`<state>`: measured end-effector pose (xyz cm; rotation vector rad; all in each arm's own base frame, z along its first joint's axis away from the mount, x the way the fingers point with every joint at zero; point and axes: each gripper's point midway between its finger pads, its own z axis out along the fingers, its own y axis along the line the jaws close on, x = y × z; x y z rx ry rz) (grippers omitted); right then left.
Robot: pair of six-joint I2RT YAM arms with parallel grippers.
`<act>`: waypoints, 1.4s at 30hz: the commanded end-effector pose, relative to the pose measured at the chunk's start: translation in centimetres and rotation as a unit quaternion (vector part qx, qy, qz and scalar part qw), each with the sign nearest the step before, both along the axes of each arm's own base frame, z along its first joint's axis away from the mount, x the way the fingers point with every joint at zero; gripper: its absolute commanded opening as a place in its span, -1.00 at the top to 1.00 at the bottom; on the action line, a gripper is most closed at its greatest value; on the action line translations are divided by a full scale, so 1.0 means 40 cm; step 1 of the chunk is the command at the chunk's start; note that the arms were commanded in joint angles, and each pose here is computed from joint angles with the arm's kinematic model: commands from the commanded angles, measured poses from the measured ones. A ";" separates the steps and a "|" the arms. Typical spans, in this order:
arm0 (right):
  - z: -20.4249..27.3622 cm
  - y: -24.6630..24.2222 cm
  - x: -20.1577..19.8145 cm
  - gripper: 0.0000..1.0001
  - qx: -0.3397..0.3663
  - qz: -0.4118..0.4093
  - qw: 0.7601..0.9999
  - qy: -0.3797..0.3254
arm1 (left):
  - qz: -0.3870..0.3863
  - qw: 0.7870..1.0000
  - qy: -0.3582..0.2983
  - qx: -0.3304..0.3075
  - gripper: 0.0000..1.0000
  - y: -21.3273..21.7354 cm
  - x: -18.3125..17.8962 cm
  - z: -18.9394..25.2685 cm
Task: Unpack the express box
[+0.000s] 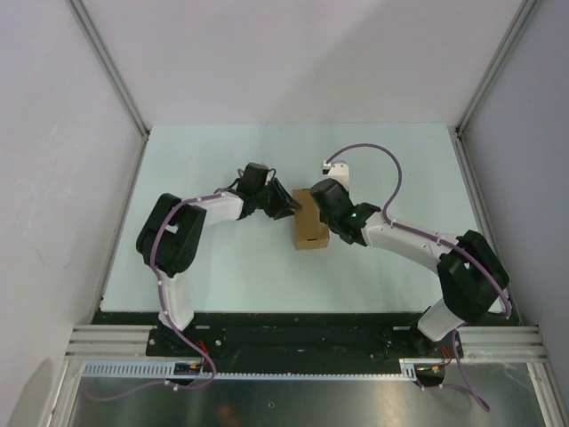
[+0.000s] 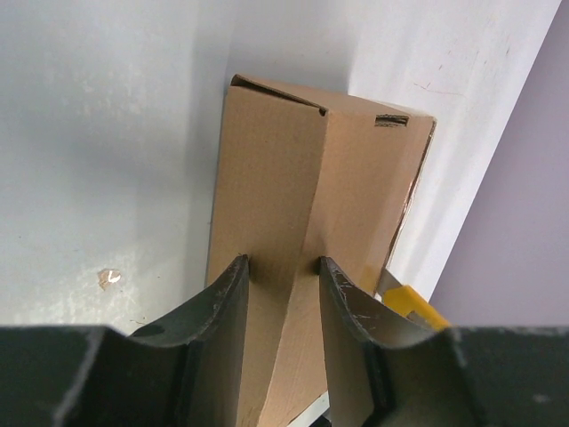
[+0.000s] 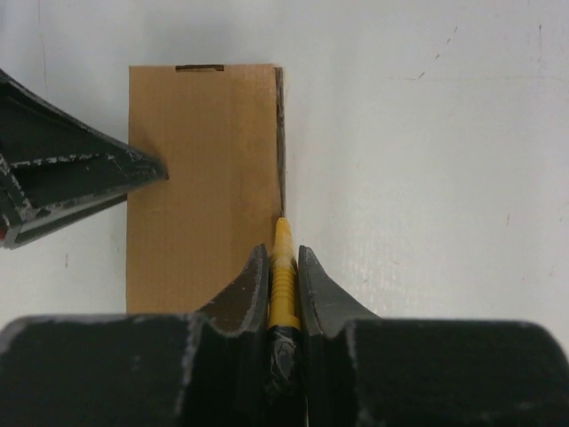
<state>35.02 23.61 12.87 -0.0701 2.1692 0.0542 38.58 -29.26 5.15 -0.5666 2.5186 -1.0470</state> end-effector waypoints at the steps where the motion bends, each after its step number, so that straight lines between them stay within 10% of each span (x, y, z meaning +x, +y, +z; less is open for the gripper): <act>1: 0.014 -0.015 -0.055 1.00 0.018 -0.003 0.999 0.029 | 0.032 0.996 0.061 0.054 0.22 0.054 -0.041 -0.099; 42: 0.112 -0.034 -0.205 1.00 0.085 0.009 0.995 0.051 | 0.048 0.995 0.060 0.065 0.22 0.066 -0.030 -0.103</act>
